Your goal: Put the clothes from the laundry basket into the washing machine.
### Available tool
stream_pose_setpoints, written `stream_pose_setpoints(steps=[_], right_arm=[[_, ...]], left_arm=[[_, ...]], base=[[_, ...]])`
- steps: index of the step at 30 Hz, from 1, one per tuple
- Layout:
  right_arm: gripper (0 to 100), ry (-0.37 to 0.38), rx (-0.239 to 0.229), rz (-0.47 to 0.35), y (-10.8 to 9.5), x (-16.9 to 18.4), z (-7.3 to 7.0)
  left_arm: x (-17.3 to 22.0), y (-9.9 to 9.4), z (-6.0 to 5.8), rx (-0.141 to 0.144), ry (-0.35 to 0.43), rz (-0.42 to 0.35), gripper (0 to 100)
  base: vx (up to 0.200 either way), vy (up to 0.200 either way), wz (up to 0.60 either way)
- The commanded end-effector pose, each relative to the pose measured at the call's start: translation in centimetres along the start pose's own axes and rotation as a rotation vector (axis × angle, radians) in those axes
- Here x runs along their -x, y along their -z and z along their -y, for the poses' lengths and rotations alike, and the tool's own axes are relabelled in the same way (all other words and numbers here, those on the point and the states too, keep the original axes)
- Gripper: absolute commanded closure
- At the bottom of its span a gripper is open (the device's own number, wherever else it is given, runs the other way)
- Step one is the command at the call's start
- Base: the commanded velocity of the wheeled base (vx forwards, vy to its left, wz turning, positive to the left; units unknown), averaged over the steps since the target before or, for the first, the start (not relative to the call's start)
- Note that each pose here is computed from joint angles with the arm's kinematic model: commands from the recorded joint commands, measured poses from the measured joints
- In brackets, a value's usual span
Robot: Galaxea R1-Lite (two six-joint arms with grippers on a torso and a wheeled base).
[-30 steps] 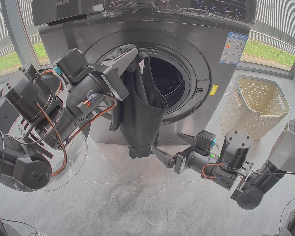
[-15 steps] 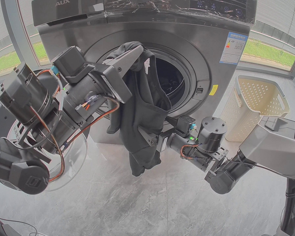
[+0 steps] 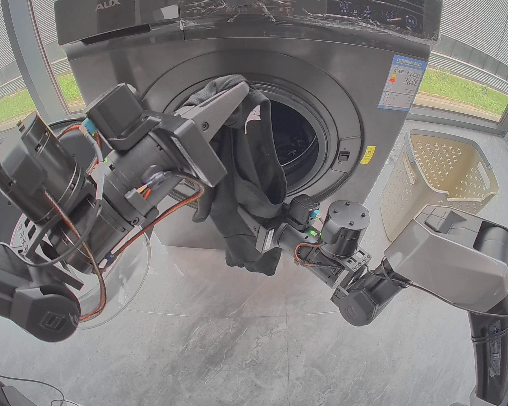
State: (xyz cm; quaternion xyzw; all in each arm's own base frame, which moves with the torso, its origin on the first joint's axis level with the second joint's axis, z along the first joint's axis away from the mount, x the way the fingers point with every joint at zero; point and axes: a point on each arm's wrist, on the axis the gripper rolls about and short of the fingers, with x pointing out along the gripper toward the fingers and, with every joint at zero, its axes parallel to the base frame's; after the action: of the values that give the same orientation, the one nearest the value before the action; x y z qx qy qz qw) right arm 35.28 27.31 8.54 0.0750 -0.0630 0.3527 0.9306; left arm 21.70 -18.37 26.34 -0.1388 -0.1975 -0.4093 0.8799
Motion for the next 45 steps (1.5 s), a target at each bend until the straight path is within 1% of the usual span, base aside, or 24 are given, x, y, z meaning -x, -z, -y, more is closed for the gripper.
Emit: stream_pose_setpoints(steps=[1, 3, 6, 7, 8, 9, 13, 17, 18, 19, 20, 23, 25, 27, 28, 31, 32, 33, 35, 38, 42, 45], right_arm=[[100, 0.018, 0.001, -0.011, 0.0, 0.4, 0.7], [100, 0.03, 0.004, -0.003, -1.3, 1.1, 1.0], [100, 0.044, 0.006, -0.006, -2.5, 2.3, 1.4], [100, 0.044, 0.006, -0.006, -2.5, 2.3, 1.4], [100, 0.047, 0.008, 0.002, -3.6, 3.0, 1.4], [100, 0.047, 0.008, 0.007, -4.1, 3.3, 1.3], [100, 0.048, 0.009, 0.039, -6.1, 4.0, 1.0], [100, 0.046, 0.01, 0.068, -7.5, 4.2, 0.7], [100, 0.046, 0.01, 0.068, -7.5, 4.2, 0.7], [100, 0.04, 0.01, 0.08, -8.0, 4.2, 0.5], [100, 0.038, 0.01, 0.086, -8.2, 4.2, 0.3], [100, 0.032, 0.009, 0.11, -9.2, 4.4, 0.0], [100, 0.026, 0.008, 0.116, -9.4, 4.4, -0.3], [100, 0.018, 0.003, 0.121, -9.5, 4.4, -0.9], [100, 0.02, 0.001, 0.125, -9.6, 4.4, -1.0], [100, 0.018, -0.004, 0.129, -9.8, 4.5, -1.2], [100, 0.018, -0.004, 0.129, -9.8, 4.6, -1.2], [100, 0.018, -0.004, 0.129, -9.8, 4.6, -1.2], [100, 0.02, -0.004, 0.129, -9.8, 4.5, -1.2], [100, 0.023, -0.003, 0.131, -9.9, 4.4, -1.0], [100, 0.031, -0.001, 0.14, -9.9, 4.1, -0.7], [100, 0.031, 0.001, 0.149, -9.9, 3.7, -0.6]], left_arm=[[0.4, 0.2, -1.2, -0.019, -0.042, -0.015, 100], [0.8, 0.5, -2.2, -0.034, -0.074, -0.034, 100], [1.5, 1.1, -3.4, -0.048, -0.114, -0.067, 100], [1.5, 1.1, -3.4, -0.048, -0.114, -0.067, 100], [2.2, 1.8, -4.2, -0.055, -0.143, -0.1, 100], [2.5, 2.2, -4.4, -0.054, -0.149, -0.117, 100], [3.8, 4.3, -4.6, -0.034, -0.15, -0.213, 100], [4.7, 5.8, -4.7, -0.034, -0.156, -0.279, 100], [4.8, 5.9, -4.7, -0.033, -0.157, -0.283, 100], [5.3, 6.7, -4.8, -0.026, -0.165, -0.32, 100], [5.6, 7.2, -4.8, -0.021, -0.167, -0.341, 100], [6.3, 8.9, -5.0, -0.018, -0.175, -0.396, 100], [6.5, 9.5, -5.1, -0.018, -0.176, -0.41, 100], [6.4, 10.8, -5.4, -0.015, -0.18, -0.418, 100], [6.4, 11.2, -5.6, -0.016, -0.18, -0.421, 100], [6.1, 12.7, -6.1, -0.028, -0.185, -0.415, 100], [6.0, 13.1, -6.2, -0.031, -0.186, -0.406, 0], [6.0, 13.1, -6.2, -0.031, -0.186, -0.406, 0], [6.3, 13.7, -6.2, -0.022, -0.189, -0.43, 0], [6.7, 14.2, -5.9, -0.009, -0.184, -0.455, 0], [7.9, 14.9, -5.2, 0.004, -0.168, -0.519, 0], [9.1, 15.7, -4.5, 0.02, -0.155, -0.584, 0]], base=[[0.0, 0.0, 0.0], [0.0, 0.0, 0.0], [0.0, 0.0, 0.0], [0.0, 0.0, 0.0], [0.0, 0.0, 0.0], [0.0, 0.0, 0.0], [0.0, 0.0, 0.0], [0.0, 0.0, 0.0], [0.0, 0.0, 0.0], [0.0, 0.0, 0.0], [0.0, 0.0, 0.0], [0.0, 0.0, 0.0], [0.0, 0.0, 0.0], [0.0, 0.0, 0.0], [0.0, 0.0, 0.0], [0.0, 0.0, 0.0], [0.0, 0.0, 0.0], [0.0, 0.0, 0.0], [0.0, 0.0, 0.0], [0.0, 0.0, 0.0], [0.0, 0.0, 0.0], [0.0, 0.0, 0.0]])
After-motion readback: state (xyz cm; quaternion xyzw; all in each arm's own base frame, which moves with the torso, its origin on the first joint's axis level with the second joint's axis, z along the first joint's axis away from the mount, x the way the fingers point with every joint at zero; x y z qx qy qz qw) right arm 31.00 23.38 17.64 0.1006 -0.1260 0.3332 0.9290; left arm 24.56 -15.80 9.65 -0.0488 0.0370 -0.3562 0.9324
